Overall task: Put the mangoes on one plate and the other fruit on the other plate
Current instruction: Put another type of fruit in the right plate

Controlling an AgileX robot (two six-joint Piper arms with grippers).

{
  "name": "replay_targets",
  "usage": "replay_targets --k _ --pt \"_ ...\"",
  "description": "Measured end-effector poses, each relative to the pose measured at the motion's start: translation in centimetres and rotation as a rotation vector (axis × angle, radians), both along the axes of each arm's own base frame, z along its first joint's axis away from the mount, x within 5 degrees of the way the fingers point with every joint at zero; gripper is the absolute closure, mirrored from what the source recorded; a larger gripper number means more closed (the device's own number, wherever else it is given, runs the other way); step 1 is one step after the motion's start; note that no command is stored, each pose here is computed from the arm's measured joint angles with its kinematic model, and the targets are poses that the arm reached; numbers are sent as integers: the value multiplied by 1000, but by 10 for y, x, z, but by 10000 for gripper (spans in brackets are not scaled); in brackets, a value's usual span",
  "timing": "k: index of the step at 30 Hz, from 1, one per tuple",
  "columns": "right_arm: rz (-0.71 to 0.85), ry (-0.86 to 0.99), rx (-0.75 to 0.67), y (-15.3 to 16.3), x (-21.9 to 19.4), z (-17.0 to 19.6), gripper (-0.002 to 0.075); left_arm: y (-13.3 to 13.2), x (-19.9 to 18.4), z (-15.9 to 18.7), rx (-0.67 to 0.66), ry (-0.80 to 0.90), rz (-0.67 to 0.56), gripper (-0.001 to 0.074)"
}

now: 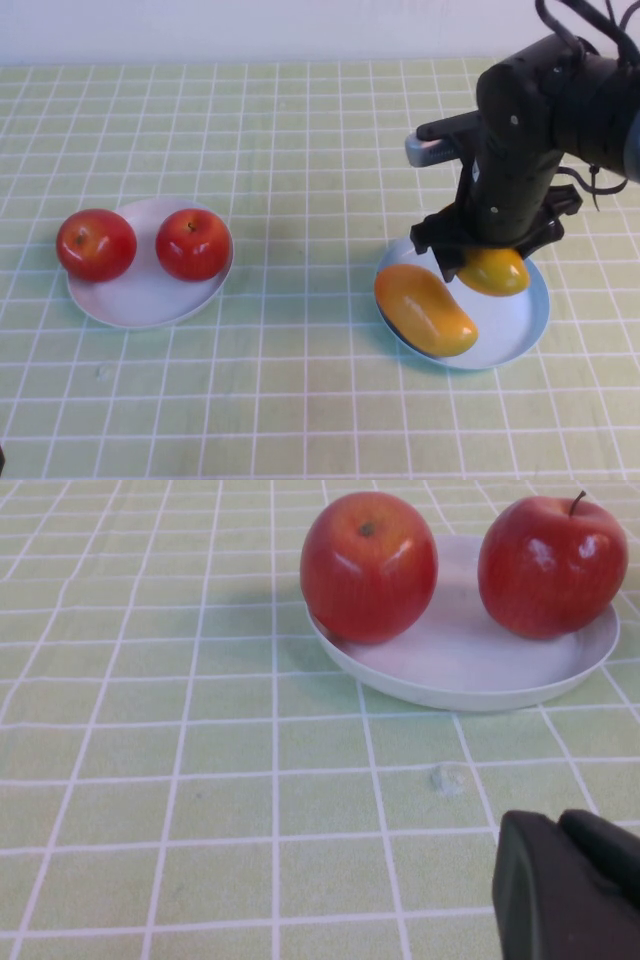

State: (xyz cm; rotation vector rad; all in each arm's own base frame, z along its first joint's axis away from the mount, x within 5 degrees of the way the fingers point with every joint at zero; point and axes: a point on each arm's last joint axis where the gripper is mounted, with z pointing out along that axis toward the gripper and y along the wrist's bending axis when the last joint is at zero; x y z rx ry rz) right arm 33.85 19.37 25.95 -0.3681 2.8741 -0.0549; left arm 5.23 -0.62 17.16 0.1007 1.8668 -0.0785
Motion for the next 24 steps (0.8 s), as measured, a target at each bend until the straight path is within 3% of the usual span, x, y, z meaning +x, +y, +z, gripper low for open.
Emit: replay_targets --k 15,24 --pt "-28 53 10 -11 -2 -27 142 0 0 0 0 0 0 733" --pt "-3 -6 42 -13 -8 -4 119 0 0 0 0 0 0 733"
